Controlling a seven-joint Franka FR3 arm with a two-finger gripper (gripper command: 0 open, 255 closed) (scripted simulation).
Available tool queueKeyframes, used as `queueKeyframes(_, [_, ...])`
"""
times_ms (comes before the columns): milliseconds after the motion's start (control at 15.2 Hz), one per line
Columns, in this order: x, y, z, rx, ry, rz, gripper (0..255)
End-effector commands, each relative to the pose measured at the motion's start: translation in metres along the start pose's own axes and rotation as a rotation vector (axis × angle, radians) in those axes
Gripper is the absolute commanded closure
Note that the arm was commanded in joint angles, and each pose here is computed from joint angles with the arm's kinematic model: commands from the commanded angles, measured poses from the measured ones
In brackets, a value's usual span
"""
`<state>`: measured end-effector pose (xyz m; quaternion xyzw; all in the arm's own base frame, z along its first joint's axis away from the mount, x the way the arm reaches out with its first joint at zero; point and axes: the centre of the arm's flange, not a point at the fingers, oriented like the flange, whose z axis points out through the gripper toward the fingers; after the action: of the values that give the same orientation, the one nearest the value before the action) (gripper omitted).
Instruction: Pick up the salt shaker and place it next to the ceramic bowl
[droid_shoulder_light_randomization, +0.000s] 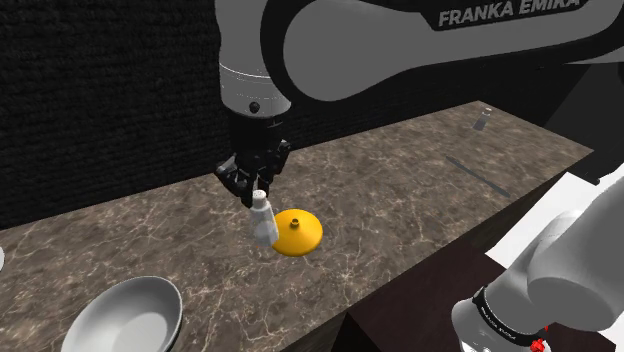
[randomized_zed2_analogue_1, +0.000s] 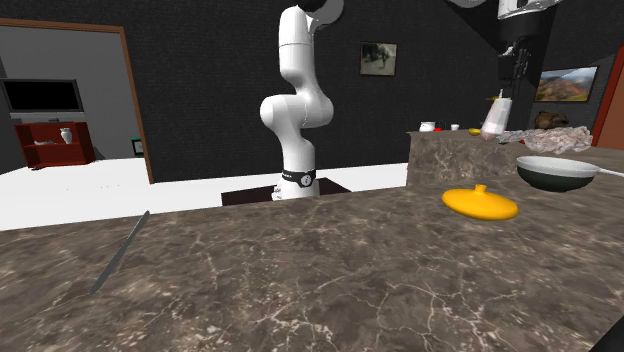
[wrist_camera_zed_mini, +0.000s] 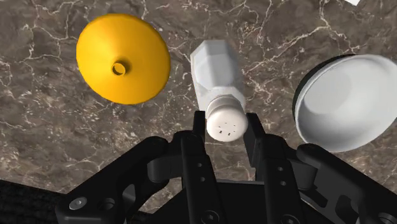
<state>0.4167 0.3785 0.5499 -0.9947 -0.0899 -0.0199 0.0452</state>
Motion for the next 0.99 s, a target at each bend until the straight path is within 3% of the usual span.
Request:
queueKeyframes(0, [0.013,-0.022,0.001,0.001,0.001,0.004,255])
queueKeyframes(528, [0.068,-0.119,0.012,0.001,0.001,0.004,255])
queueKeyframes(924, [0.066,-0.117,0.043,0.001,0.001,0.004,255])
